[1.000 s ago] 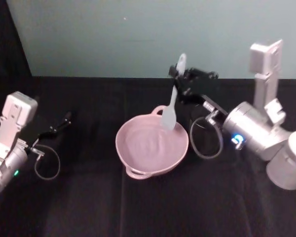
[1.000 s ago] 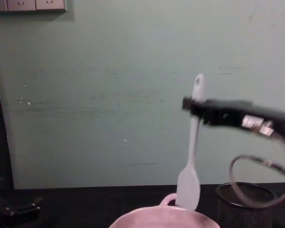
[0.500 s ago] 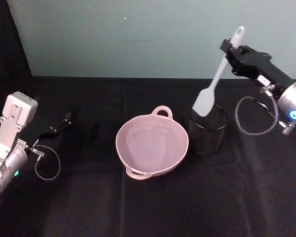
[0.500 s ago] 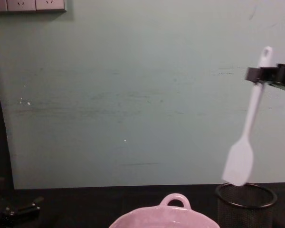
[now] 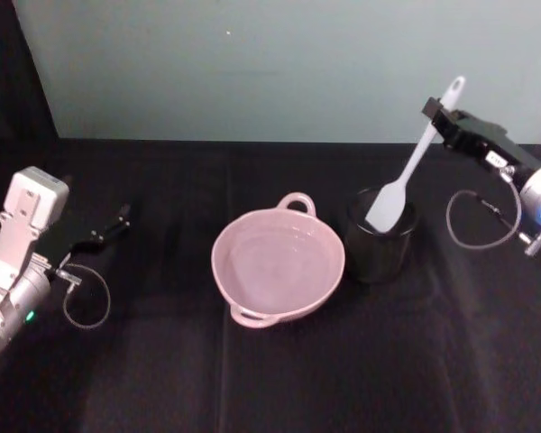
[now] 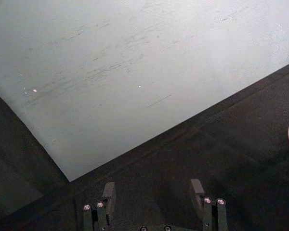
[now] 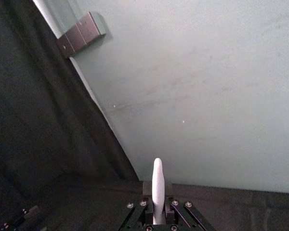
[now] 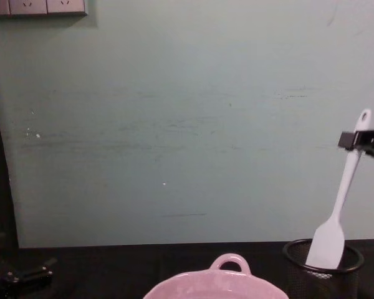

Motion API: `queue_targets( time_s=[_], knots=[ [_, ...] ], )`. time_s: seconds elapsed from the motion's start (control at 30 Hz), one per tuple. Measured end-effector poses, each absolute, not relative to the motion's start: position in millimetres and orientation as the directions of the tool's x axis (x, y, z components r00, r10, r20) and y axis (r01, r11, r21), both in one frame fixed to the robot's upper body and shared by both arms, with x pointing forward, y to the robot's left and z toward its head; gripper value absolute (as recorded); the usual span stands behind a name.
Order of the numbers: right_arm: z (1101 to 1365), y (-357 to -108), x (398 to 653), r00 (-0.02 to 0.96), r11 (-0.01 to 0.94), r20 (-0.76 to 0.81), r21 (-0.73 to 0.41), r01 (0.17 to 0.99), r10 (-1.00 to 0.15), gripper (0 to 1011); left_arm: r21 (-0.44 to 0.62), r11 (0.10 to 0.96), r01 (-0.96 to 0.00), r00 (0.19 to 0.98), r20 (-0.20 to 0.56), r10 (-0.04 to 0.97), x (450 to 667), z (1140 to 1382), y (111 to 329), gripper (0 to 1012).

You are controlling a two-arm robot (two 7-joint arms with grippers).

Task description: Use the one hand to pick up the spoon and stir the clear water in the bowl.

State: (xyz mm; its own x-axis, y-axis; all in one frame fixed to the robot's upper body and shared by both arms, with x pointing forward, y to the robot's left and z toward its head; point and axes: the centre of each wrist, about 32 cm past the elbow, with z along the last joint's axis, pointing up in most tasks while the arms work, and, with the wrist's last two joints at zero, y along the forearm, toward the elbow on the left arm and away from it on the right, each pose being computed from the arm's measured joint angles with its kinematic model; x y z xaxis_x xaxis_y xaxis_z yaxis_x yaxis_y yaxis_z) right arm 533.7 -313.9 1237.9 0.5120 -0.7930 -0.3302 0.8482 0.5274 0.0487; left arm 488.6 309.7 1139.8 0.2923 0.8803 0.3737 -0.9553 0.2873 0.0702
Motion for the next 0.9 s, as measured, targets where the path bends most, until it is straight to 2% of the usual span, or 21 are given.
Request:
queue_targets(
  time_s=[0.43,0.9],
  knots=[
    [1208,-310,544,0.493,0.538,-0.374,-0.019,0.843,-0.785,127,0.070,0.287,-0.955,0.292,0.374,0.880,489,1140,310,1011],
    [1195,-312,546,0.479,0.532,-0.376,-0.046,0.845,-0.793,127,0.070,0.287,-0.955,0.292,0.374,0.880,489,1140,310,1011]
  ],
)
